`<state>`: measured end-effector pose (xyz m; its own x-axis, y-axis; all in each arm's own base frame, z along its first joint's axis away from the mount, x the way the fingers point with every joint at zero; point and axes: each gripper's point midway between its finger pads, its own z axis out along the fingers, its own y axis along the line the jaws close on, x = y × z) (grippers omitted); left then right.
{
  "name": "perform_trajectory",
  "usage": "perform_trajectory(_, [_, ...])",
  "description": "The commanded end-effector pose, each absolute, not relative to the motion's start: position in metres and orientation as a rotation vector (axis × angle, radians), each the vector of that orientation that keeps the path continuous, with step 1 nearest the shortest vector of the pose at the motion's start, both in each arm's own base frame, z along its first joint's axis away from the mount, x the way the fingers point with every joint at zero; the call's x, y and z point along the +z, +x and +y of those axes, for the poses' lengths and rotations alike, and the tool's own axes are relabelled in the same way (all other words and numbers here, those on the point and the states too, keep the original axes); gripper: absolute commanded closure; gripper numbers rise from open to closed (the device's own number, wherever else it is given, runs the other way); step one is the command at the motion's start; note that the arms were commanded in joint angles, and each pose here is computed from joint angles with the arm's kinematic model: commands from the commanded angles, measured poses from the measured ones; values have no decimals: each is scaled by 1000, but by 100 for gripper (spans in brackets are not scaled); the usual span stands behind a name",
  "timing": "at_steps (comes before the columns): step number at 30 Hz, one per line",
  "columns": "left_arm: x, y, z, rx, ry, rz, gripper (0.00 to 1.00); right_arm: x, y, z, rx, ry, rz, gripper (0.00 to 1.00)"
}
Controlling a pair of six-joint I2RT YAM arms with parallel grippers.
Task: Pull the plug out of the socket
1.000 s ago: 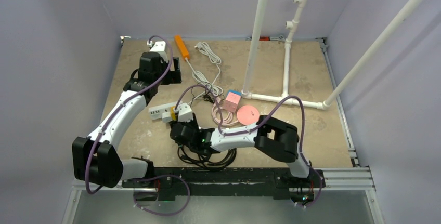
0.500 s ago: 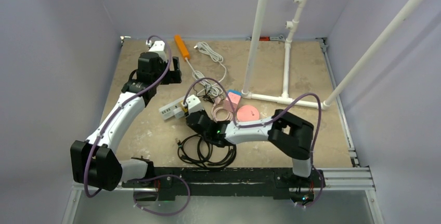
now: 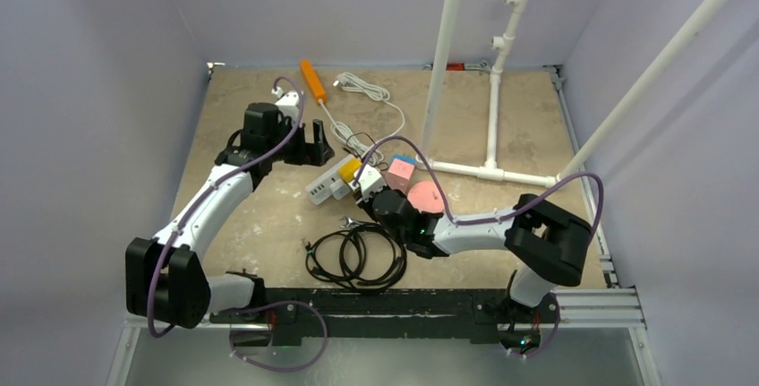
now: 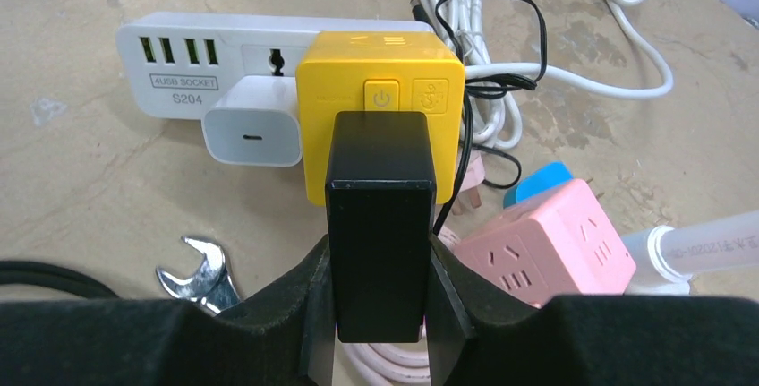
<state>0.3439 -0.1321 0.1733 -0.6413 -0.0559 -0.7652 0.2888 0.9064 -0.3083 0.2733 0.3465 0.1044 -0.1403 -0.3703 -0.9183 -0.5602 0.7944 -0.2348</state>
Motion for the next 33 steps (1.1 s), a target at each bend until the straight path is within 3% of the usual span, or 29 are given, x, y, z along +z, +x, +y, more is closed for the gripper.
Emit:
perform_trajectory(1, [165, 334, -158, -701, 265, 2232, 8, 166, 277, 358, 323, -600, 1586, 100])
perform_trajectory(9, [113, 325, -136, -544, 251, 2455, 12, 159, 285, 352, 328, -585, 1596, 100])
perform_trajectory(16, [103, 308, -126, -501, 241, 2478, 16, 169, 290, 347, 416, -567, 1584, 100])
perform_trajectory(21, [98, 304, -129, -523, 256, 2504, 24, 170, 293, 346, 472, -596, 1582, 100])
perform_trajectory(33, [75, 286, -149, -713, 301, 2578, 21, 174, 303, 338, 517, -604, 1569, 100])
